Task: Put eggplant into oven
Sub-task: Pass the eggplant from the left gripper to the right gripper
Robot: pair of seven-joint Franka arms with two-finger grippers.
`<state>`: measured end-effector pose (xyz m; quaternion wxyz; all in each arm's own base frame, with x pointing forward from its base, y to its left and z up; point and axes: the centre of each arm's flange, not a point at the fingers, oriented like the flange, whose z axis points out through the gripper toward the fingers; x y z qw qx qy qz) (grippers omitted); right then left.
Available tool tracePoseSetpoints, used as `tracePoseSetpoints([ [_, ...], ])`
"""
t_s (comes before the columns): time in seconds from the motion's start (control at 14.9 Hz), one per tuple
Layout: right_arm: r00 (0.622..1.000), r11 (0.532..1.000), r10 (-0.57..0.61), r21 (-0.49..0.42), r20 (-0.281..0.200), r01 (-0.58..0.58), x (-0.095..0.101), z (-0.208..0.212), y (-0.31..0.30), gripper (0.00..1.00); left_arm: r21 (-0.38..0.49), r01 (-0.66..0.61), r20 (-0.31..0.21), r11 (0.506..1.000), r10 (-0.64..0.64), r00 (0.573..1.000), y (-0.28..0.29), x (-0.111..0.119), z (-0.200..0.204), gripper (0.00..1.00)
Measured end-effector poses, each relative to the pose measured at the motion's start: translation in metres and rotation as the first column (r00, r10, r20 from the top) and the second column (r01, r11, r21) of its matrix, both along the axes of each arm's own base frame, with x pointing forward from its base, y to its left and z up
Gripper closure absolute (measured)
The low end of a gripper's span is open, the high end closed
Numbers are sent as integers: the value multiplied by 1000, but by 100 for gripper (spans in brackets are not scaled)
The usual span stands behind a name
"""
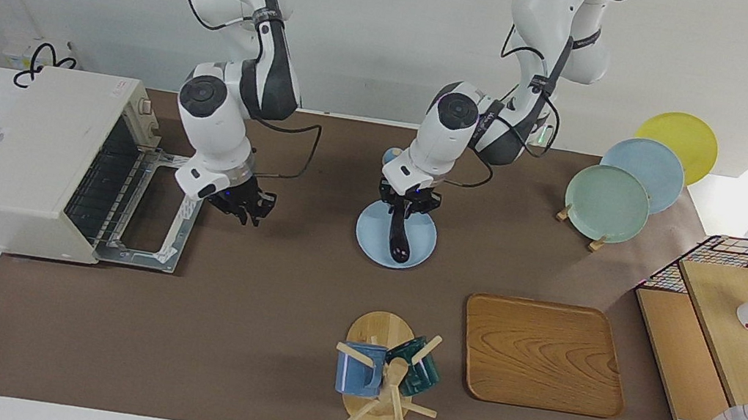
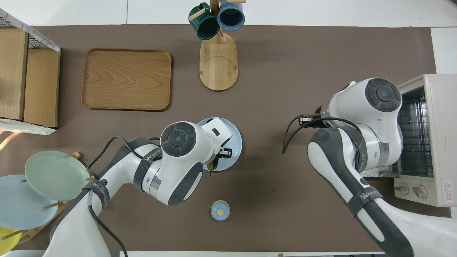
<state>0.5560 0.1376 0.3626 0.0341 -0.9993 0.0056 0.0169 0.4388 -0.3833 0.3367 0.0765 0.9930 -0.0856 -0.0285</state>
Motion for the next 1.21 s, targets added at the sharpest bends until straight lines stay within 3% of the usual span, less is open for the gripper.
tracePoseSetpoints([
  [0.27, 1000, 1000, 24, 0, -21, -24, 4, 23, 16, 22, 4, -20, -7, 1000, 20, 1000, 18, 18, 16, 3],
  [0.34, 999, 999, 32, 1, -18, -32, 5, 25, 16, 12, 9, -25, -17, 1000, 25, 1000, 33, 31, 29, 0],
  [0.54, 996, 996, 86, 5, 1, -86, 4, 32, 42, 9, 12, -25, -39, 1000, 25, 999, 101, 74, 75, 0],
  [0.67, 989, 990, 143, 16, 41, -144, -4, 45, 92, 9, 6, -21, -36, 1000, 21, 999, 146, 94, 96, 0],
  [0.74, 986, 988, 149, 26, 70, -151, -11, 52, 128, 4, 4, -24, -36, 1000, 24, 999, 167, 101, 104, 0],
  [1.01, 987, 993, 114, 2, 109, -115, -58, 40, 299, 0, 20, -55, 2, 998, 55, 998, 236, 118, 130, 0],
  [1.21, 984, 995, 100, 7, 149, -102, -76, 4, 375, 0, 27, -82, 20, 996, 81, 997, 283, 119, 157, 0],
])
